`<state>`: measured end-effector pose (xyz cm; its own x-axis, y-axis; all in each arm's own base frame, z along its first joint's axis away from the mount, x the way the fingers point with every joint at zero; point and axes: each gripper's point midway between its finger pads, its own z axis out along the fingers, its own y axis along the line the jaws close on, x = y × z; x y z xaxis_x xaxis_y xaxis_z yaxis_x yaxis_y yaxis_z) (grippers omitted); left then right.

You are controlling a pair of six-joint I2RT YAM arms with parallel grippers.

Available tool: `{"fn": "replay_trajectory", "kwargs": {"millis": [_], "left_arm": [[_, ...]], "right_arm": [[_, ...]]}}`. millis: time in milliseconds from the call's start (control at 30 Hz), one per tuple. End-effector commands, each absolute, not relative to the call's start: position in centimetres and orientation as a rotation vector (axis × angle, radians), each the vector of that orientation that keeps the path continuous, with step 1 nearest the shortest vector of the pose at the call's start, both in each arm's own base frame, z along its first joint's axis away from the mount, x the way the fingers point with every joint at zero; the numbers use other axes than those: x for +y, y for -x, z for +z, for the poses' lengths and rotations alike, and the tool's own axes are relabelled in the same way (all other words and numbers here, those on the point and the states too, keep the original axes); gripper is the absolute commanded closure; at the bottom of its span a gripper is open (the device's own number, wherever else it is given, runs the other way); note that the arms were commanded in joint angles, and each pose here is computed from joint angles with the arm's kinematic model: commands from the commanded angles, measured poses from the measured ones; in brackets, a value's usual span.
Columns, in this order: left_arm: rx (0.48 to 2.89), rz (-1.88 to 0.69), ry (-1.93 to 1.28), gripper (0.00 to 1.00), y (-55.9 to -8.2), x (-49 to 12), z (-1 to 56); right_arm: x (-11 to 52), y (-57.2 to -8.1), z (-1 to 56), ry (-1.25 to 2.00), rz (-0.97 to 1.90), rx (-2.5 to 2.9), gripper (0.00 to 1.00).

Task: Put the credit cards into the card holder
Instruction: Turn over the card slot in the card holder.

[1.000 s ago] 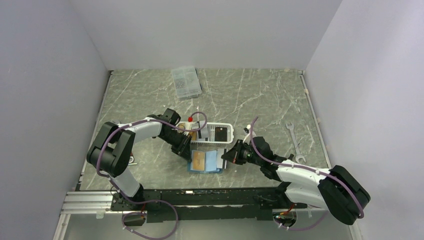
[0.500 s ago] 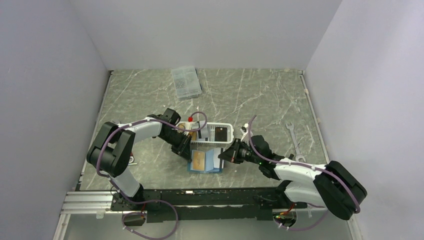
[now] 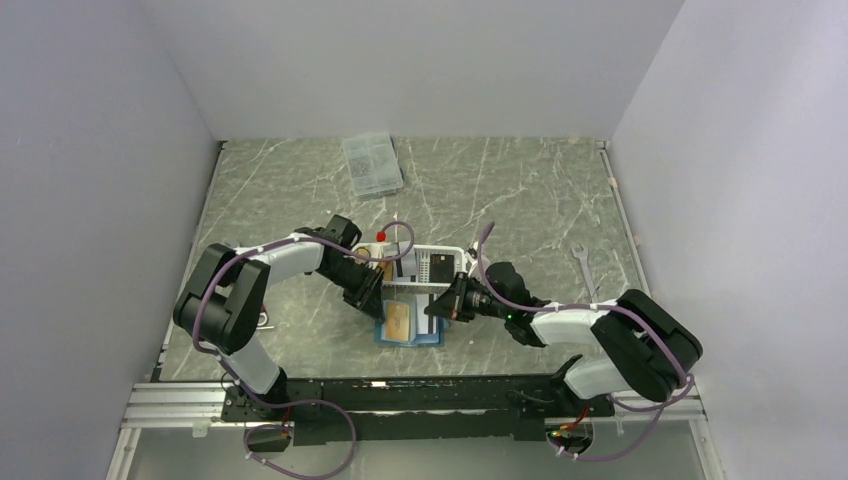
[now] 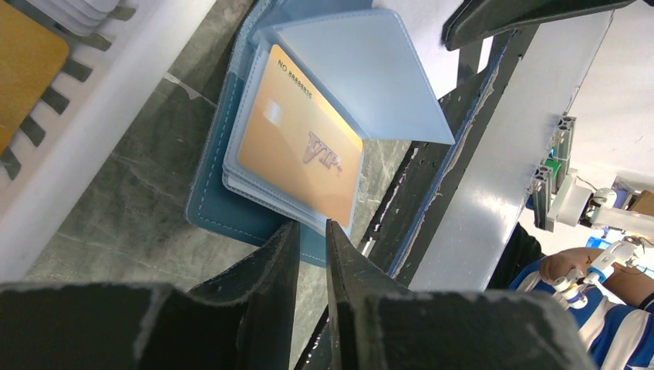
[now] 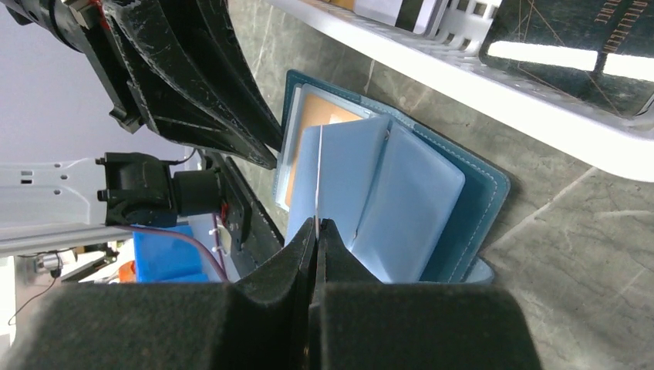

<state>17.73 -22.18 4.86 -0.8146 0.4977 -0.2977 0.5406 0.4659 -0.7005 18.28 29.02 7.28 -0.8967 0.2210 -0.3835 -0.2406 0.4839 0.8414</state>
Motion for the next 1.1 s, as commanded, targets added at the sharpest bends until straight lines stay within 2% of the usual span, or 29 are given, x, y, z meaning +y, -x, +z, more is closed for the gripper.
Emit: {"fn": "replay_trajectory", "kwargs": {"millis": [0,400,833,967,1067], "left_arm": [[2.56,-1.332,-0.971,0.75,-18.4,-22.6,6.6],[2.536,-1.352,-0.953,0.74,-18.9,-22.6,7.3],[2.479,-1.497,-0.903,0.67,-18.8,-22.8,8.4],[2.518,-1.472,-0.898,0.67,-18.9,-22.6,7.5],[2.568,-1.359,-0.926,0.69,-19.1,-22.3,6.2]], "right_arm": [[30.7,-19.2,10.1,0.084,1.493,2.177,1.0],[32.1,-19.0,9.8,0.15,1.526,2.202,1.0],[32.6,-18.7,5.7,0.148,1.453,2.335,1.0],[32.6,-18.8,5.0,0.141,1.444,2.354,1.0],[32.6,-18.7,4.8,0.141,1.439,2.363,1.0]]}}
